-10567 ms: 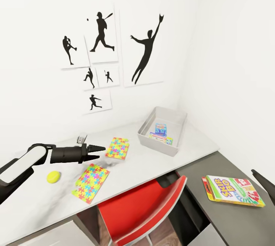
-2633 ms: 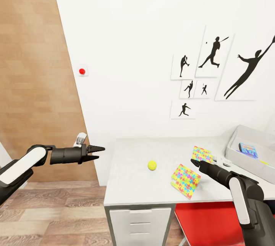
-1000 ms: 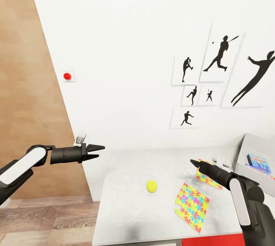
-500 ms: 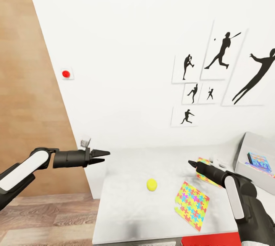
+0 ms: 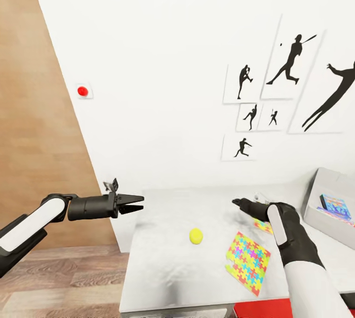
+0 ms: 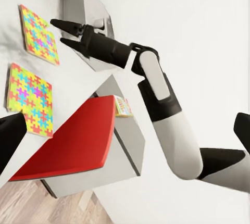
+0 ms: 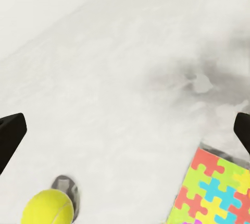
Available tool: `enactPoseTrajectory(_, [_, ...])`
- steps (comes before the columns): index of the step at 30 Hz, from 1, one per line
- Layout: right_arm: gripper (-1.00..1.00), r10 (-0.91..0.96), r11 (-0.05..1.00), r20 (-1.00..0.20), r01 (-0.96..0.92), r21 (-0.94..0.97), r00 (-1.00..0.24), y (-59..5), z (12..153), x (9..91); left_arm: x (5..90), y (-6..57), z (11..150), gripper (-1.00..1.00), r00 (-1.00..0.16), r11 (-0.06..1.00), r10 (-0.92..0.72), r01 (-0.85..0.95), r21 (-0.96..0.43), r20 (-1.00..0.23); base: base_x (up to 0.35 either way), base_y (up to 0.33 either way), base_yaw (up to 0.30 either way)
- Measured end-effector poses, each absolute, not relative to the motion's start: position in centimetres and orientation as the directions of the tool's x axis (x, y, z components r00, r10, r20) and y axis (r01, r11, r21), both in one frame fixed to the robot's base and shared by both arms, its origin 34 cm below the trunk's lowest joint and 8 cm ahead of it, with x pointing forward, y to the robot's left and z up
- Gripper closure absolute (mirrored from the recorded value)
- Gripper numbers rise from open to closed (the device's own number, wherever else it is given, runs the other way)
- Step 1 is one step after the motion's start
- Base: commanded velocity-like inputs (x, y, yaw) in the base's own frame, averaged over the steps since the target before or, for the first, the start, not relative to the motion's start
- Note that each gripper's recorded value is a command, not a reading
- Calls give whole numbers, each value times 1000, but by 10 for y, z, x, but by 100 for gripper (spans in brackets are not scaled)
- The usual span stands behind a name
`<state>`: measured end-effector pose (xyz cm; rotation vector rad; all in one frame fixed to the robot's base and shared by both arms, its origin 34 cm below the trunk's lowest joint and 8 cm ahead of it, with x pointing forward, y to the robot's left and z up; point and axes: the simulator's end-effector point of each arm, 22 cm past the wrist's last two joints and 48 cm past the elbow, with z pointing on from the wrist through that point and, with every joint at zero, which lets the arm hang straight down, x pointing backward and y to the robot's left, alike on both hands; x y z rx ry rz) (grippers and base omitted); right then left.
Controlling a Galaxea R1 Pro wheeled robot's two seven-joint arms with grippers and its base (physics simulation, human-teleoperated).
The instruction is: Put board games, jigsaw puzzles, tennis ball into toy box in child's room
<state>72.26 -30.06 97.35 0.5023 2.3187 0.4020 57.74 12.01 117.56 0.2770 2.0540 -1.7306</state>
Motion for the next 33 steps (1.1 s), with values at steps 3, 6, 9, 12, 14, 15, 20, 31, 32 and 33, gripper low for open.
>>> enactPoseTrajectory(3, [-100, 473, 870, -554, 262, 418, -685, -298, 962, 741, 578, 120, 1174, -100, -886, 196, -125, 418, -887, -446, 0, 0, 0])
enactPoseTrajectory(6, [-100, 480, 870, -547, 288, 401, -686, -303, 960, 755, 579, 121, 1171, -100, -888, 197, -126, 414, -889, -441, 0, 0, 0])
enactPoseTrajectory(9, [-100, 483, 872, -548, 316, 374, -683, -316, 960, 759, 580, 122, 1169, -100, -891, 199, -126, 409, -891, -437, 0, 0, 0])
enactPoseTrajectory(12, [-100, 485, 873, -550, 349, 339, -680, -338, 955, 757, 581, 122, 1166, -100, -893, 201, -127, 404, -893, -432, 0, 0, 0])
enactPoseTrajectory(14, [-100, 489, 872, -547, 368, 322, -679, -352, 951, 754, 582, 122, 1164, -100, -894, 201, -126, 401, -894, -429, 0, 0, 0])
enactPoseTrajectory(15, [-100, 490, 872, -546, 376, 314, -679, -359, 950, 752, 582, 122, 1163, -100, -895, 201, -126, 399, -895, -428, 0, 0, 0])
enactPoseTrajectory(20, [-100, 492, 870, -541, 392, 297, -682, -372, 943, 749, 583, 122, 1159, -100, -898, 202, -127, 392, -898, -421, 0, 0, 0])
enactPoseTrajectory(31, [-100, 501, 865, -466, 441, 240, -729, -377, 899, 725, 587, 122, 1150, -100, -906, 204, -128, 375, -905, -404, 0, 0, 0])
enactPoseTrajectory(32, [-100, 503, 863, -456, 450, 228, -734, -378, 893, 721, 587, 122, 1149, -100, -906, 203, -128, 373, -905, -403, 0, 0, 0])
enactPoseTrajectory(33, [-100, 504, 862, -449, 456, 219, -738, -379, 889, 719, 587, 122, 1148, -100, -907, 203, -128, 372, -906, -401, 0, 0, 0])
